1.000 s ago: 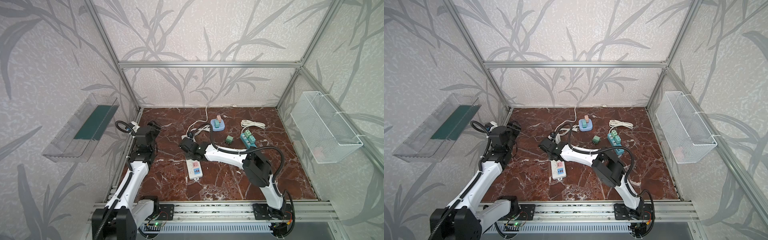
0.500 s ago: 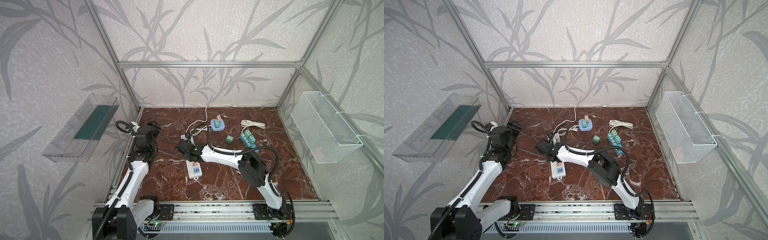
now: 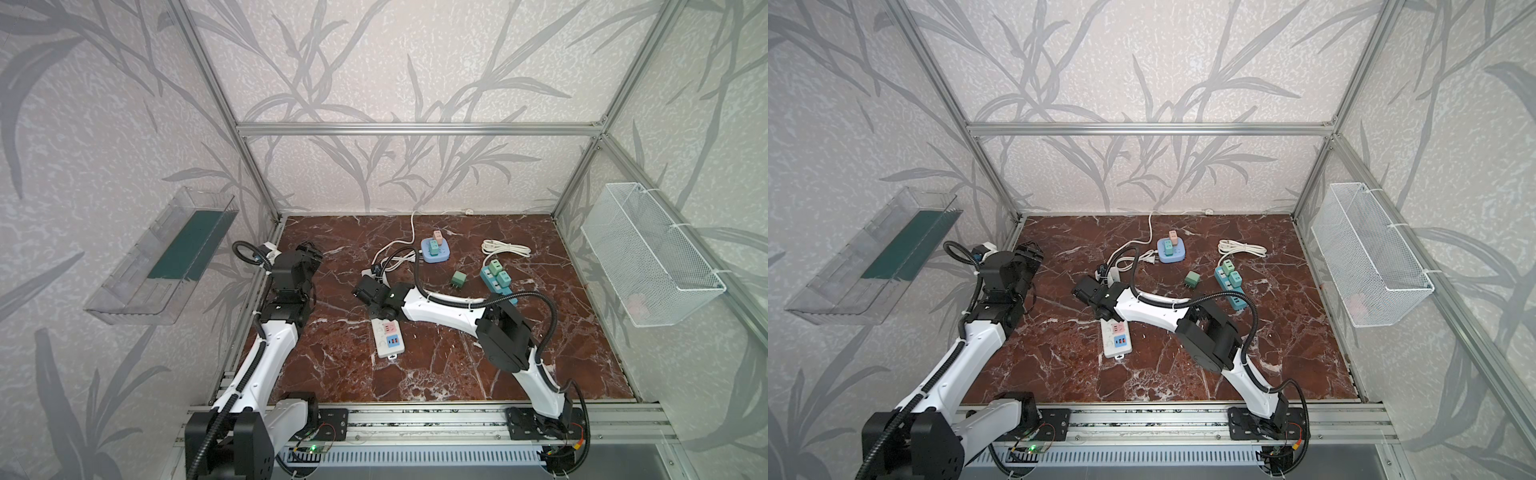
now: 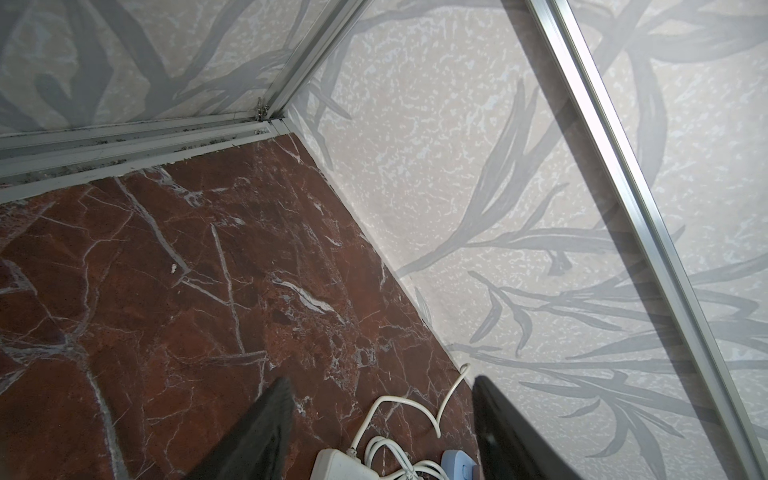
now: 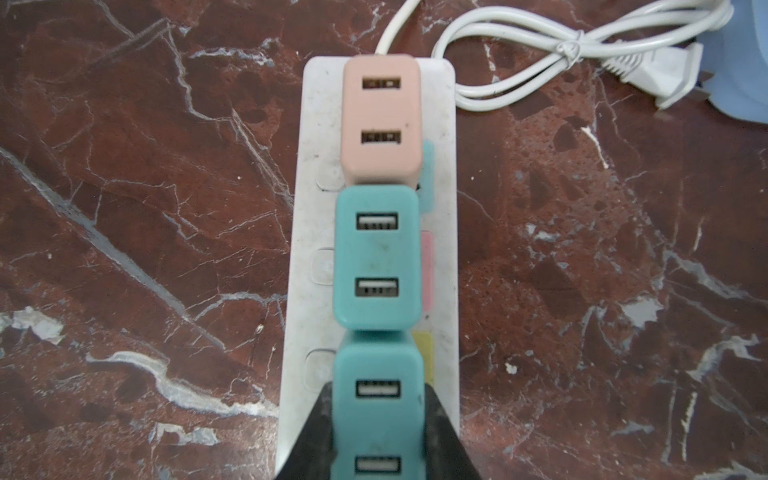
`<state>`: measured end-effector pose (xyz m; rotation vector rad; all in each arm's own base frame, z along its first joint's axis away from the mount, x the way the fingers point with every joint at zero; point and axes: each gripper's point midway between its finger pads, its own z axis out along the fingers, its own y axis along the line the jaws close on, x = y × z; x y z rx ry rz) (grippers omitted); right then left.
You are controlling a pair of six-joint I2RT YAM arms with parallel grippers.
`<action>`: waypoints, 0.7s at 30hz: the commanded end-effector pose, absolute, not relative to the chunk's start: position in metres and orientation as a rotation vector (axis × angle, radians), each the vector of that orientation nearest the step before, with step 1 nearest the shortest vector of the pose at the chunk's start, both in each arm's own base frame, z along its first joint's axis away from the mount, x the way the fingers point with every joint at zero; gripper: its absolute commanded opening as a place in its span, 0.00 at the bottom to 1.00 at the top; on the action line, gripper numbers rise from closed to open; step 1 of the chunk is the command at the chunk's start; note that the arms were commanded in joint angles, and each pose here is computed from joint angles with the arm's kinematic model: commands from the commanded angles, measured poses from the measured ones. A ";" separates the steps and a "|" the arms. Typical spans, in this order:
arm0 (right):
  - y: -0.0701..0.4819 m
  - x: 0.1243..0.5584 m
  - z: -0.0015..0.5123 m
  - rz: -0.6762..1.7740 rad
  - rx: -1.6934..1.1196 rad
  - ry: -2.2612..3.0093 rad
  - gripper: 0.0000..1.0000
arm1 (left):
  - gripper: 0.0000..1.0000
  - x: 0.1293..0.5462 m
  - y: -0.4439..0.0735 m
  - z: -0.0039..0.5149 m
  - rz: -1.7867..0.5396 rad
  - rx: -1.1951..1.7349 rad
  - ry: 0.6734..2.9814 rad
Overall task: Insert the plug
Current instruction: 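Lower the teal adapter into the white strip socket with the right gripper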
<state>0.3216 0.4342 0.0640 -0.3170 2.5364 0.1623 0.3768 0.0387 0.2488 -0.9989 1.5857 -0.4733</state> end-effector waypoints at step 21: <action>0.416 0.337 0.137 0.288 -0.551 2.539 0.62 | 0.69 0.384 0.041 0.237 -0.475 -1.007 1.604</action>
